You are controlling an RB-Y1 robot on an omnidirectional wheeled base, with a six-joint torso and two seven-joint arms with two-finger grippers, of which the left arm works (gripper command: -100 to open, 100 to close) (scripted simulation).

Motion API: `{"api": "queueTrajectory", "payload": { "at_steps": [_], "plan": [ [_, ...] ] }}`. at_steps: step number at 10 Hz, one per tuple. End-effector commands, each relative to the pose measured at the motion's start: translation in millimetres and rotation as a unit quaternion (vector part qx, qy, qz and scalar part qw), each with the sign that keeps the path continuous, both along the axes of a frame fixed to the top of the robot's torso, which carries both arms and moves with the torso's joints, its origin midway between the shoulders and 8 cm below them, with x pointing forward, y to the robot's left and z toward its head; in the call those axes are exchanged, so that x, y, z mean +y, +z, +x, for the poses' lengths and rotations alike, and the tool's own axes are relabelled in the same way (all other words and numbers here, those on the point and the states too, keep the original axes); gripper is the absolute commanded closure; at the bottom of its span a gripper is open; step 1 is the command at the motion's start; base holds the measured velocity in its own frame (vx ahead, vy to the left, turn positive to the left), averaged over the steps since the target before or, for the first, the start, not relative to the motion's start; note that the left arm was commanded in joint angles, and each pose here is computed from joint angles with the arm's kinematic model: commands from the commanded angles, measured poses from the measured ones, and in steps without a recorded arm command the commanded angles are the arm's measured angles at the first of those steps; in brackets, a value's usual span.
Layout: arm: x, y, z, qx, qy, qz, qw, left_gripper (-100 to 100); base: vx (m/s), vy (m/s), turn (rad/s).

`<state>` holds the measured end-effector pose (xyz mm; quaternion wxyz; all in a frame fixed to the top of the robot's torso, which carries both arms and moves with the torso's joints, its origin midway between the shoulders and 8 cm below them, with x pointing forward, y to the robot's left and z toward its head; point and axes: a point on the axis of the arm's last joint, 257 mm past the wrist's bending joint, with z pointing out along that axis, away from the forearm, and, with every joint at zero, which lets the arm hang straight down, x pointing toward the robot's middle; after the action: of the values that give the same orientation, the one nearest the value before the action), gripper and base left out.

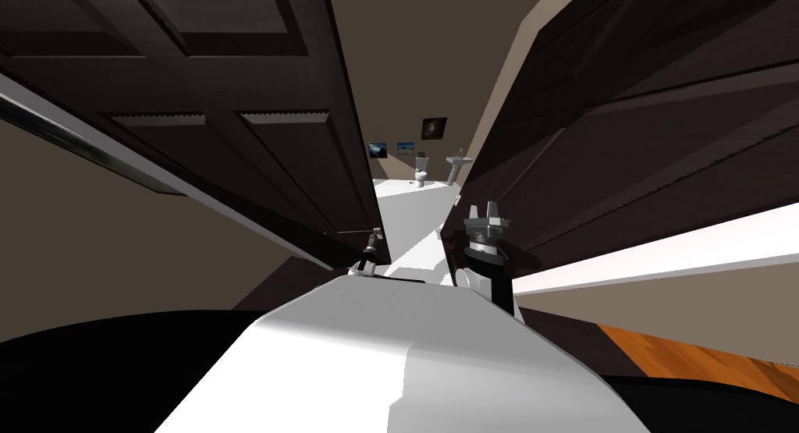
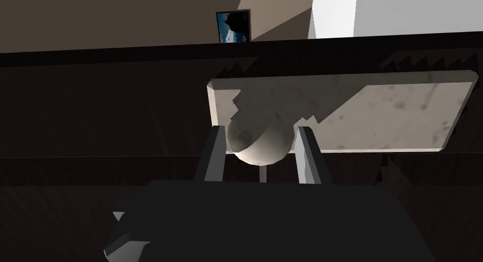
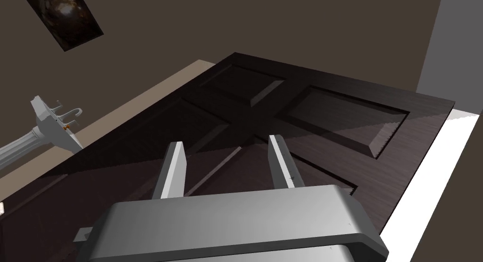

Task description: Push the door open

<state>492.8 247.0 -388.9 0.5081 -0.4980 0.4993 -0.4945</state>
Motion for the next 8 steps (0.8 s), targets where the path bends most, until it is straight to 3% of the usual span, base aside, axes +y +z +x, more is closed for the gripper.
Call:
{"api": "queueTrajectory", "payload": {
  "at_steps": [1, 3, 5, 6, 7, 8],
  "plan": [
    [21.4, -3.7, -3.7, 0.003, 0.021, 0.003, 0.9998, 100, 0.110, -0.035, 0.021],
    [32.1, -3.4, -4.5, 0.003, 0.033, 0.003, 0.9994, 100, 0.174, -0.067, 0.065],
    [32.1, -3.4, -4.5, 0.003, 0.033, 0.003, 0.9994, 100, 0.090, -0.035, 0.026],
    [46.4, -3.1, -5.8, 0.003, 0.049, 0.003, 0.9988, 100, 0.137, -0.030, 0.033],
    [45.4, 7.0, -0.7, -0.010, 0.048, 0.003, 0.9988, 100, 0.154, -0.036, 0.123],
    [46.1, -0.1, -4.3, -0.001, 0.049, 0.003, 0.9988, 100, 0.081, -0.021, 0.043]
  ]
}}
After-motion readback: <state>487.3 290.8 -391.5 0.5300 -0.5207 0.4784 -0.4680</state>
